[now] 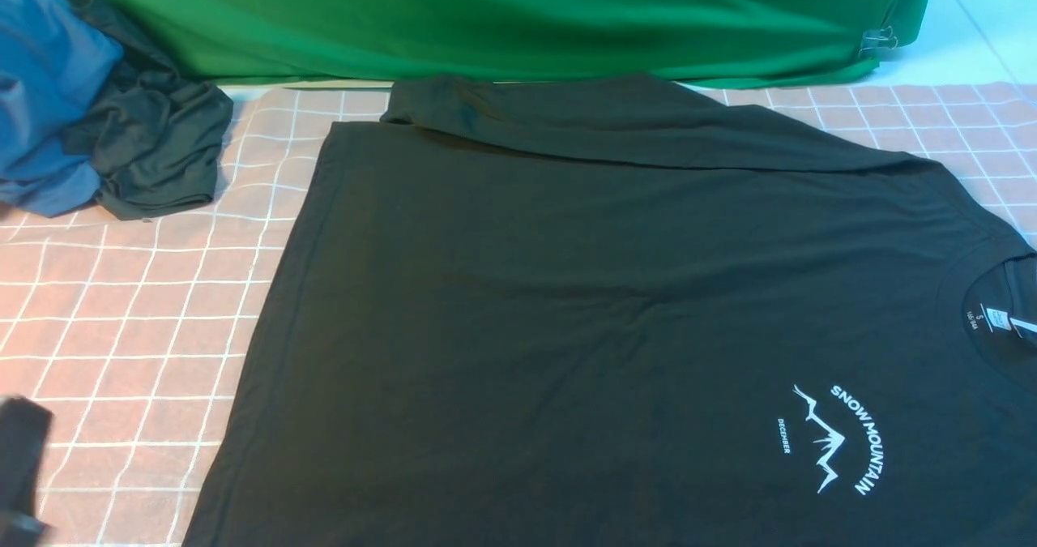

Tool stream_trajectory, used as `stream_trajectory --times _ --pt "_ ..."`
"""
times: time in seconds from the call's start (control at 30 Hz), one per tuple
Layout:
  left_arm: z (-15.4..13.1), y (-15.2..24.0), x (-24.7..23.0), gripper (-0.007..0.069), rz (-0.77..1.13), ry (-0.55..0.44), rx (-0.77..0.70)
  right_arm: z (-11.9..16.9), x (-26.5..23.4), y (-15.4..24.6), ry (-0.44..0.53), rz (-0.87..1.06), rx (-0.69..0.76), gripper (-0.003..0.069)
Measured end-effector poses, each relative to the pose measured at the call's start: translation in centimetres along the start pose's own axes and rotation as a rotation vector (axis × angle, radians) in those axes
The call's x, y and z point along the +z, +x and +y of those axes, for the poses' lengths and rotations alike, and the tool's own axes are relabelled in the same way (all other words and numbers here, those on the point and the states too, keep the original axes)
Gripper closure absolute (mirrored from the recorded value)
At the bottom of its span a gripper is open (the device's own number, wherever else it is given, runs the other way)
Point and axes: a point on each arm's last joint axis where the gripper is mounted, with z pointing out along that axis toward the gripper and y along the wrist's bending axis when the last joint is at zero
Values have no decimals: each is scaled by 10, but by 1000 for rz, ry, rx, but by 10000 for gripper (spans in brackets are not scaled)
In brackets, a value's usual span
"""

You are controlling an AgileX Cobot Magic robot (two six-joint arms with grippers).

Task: Fold a long-sleeved shirt over a pink coffee tablecloth.
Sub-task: 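Grasp the left edge of the dark T-shirt lying flat on the table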

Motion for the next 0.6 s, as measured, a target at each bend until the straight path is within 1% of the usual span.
stream_trajectory --times 0.03,0.1,0.13,0.23,0.3,0.33,0.37,0.43,0.5,0.53,0.57,0.6 --pt "-1 -3 0 610 -38 15 -76 1 0 -3 -9 -35 112 412" --pt "-3 -8 0 610 -91 34 -115 1 0 -7 -21 -75 241 412" --pt "-3 -11 -1 610 -117 44 -123 1 0 -8 -25 -86 272 412" --pt "-5 -16 -2 610 -177 66 -127 1 0 -9 -30 -99 309 415" --pt "-7 -24 -4 610 -266 102 -156 1 -1 -10 -32 -103 319 415" --pt "-9 -30 -6 610 -326 128 -177 1 -1 -10 -33 -107 329 415" --pt "-11 -39 -9 610 -425 178 -218 1 -1 -11 -37 -118 350 417" --pt "-14 -46 -14 610 -501 232 -267 2 -1 -13 -44 -136 373 417" --pt "-27 -59 -17 610 -503 282 -302 2 -1 -16 -56 -162 405 417" --pt "-42 -73 -19 610 -454 300 -288 4 -2 -18 -66 -151 420 428" --pt "-41 -71 -17 610 -430 286 -292 4 -2 -19 -66 -148 420 428" --pt "-59 -86 -16 610 -314 247 -255 11 -4 -28 -87 -116 400 464"
